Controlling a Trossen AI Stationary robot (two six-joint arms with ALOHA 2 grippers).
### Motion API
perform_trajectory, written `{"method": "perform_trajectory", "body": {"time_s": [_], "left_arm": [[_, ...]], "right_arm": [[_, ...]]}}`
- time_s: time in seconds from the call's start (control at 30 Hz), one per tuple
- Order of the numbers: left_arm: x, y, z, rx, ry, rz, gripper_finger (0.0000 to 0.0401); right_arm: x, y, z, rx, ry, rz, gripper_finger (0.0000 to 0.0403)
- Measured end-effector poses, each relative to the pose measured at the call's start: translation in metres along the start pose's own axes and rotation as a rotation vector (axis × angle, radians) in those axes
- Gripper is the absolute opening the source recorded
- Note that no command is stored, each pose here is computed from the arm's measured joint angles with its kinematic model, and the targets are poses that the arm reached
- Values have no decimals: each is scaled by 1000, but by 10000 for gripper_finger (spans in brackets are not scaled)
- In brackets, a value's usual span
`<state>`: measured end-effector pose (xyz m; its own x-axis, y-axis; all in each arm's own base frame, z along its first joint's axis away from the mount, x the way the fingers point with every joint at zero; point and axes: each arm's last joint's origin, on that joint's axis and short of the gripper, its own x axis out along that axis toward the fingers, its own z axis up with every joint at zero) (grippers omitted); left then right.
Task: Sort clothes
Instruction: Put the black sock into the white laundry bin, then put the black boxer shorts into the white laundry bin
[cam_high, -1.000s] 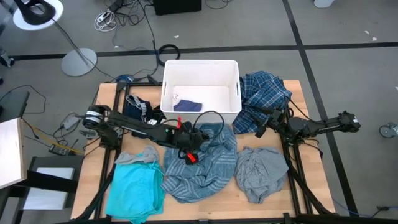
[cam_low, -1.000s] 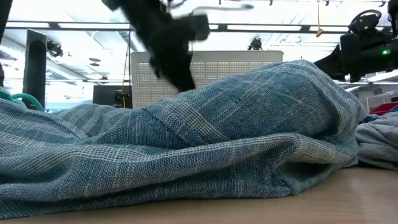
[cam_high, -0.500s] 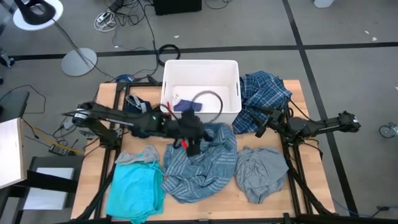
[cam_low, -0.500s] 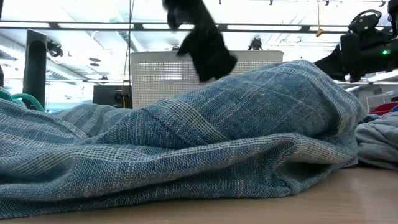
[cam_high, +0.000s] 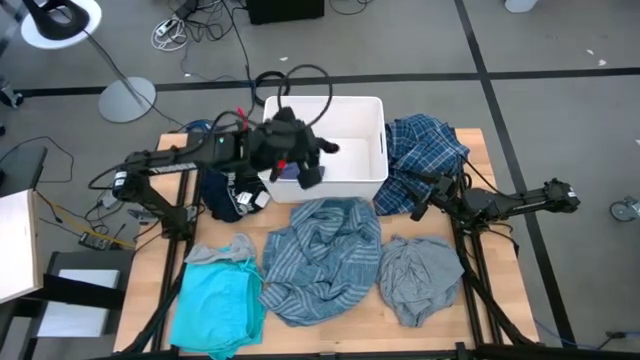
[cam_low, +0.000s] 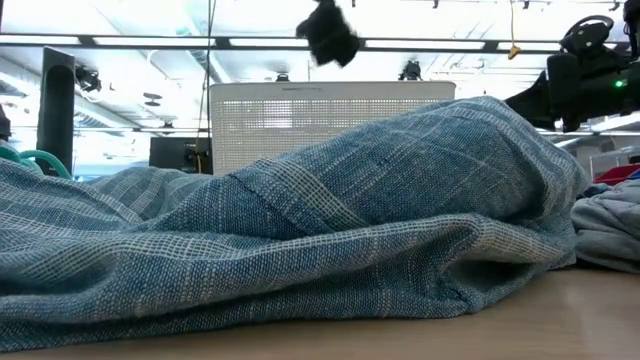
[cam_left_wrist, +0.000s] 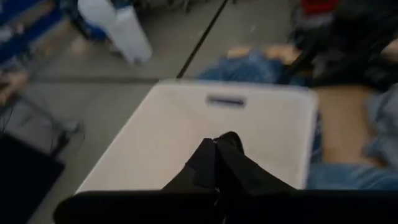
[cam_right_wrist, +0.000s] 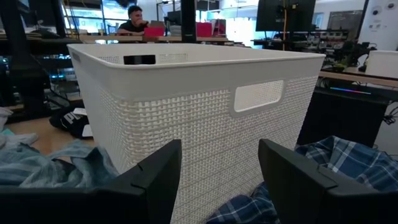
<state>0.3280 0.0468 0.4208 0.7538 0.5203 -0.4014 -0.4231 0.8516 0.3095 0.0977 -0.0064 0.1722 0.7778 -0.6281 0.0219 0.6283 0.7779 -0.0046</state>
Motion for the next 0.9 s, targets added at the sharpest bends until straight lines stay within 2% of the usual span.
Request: {"method": "perform_trajectory", "body": {"time_s": [0.17, 0.3, 0.53, 0.67, 0.9], "left_arm": [[16, 25, -19, -88, 157, -30, 36], [21, 37, -25, -146, 193, -108, 64], [17, 43, -25, -82, 180, -116, 84], [-4, 47, -21, -63, 147, -130, 85], [-71, 58, -20, -98, 101, -269, 85]], "right_arm": [[0, 0, 0, 3, -2, 0, 217], [0, 0, 0, 3, -3, -1, 217], [0, 0, 0, 2, -2, -1, 217], [0, 0, 0, 2, -2, 0, 217], [0, 0, 0, 2, -2, 0, 217]]}}
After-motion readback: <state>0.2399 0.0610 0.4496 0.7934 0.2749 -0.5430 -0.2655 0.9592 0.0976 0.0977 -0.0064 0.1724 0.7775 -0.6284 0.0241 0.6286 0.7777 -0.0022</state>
